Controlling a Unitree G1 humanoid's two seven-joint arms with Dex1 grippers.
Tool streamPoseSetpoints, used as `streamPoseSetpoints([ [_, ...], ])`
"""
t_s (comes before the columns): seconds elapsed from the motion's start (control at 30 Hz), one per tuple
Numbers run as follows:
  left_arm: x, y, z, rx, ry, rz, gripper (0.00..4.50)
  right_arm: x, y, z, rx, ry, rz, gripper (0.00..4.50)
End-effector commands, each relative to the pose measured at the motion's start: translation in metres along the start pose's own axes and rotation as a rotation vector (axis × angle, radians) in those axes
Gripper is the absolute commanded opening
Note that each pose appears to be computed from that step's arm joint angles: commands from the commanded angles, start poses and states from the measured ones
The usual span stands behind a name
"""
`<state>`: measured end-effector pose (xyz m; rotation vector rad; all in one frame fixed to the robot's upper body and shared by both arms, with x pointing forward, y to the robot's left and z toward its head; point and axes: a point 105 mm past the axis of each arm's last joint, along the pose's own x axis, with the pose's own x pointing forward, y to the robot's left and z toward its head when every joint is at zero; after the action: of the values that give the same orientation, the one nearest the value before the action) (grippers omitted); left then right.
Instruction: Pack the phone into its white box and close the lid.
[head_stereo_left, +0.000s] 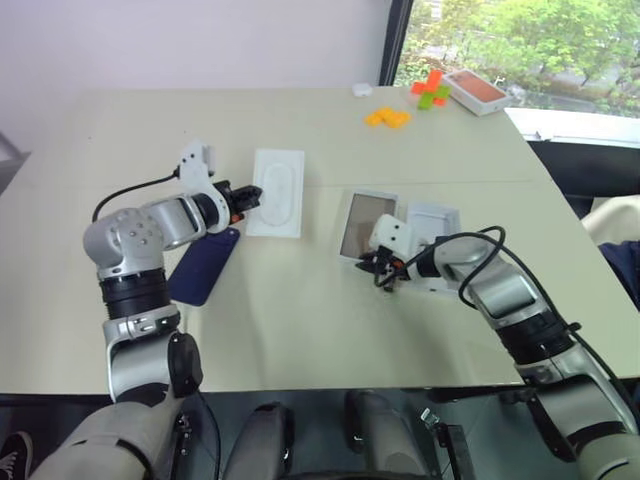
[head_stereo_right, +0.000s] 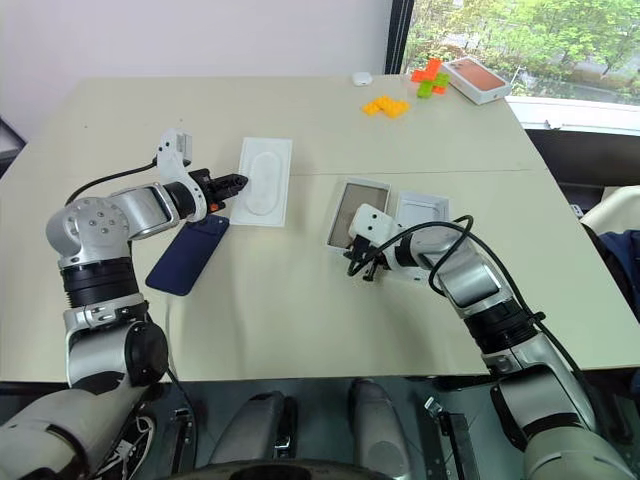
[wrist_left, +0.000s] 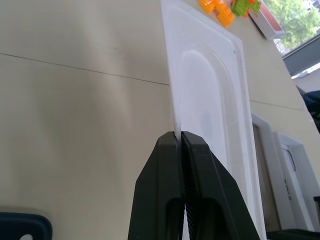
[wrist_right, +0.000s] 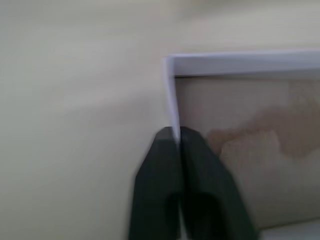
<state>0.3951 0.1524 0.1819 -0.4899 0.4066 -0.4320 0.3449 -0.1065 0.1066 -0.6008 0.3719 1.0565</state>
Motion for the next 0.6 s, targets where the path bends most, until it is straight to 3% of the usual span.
streamPoseSetpoints([
  [0.03, -0.005, -0.004, 0.013, 0.013, -0.049, -0.014, 0.00, -0.009, 0.010, 0.026, -0.100, -0.101, 0.065, 0.01],
  [0.27, -0.007, -0.005, 0.025, 0.020, -0.068, -0.021, 0.00, -0.019, 0.042, 0.045, -0.209, -0.233, 0.229, 0.01],
  [0.6, -0.010, -0.009, 0.033, 0.034, -0.078, -0.031, 0.00, 0.011, 0.068, 0.046, -0.361, -0.220, 0.315, 0.01],
])
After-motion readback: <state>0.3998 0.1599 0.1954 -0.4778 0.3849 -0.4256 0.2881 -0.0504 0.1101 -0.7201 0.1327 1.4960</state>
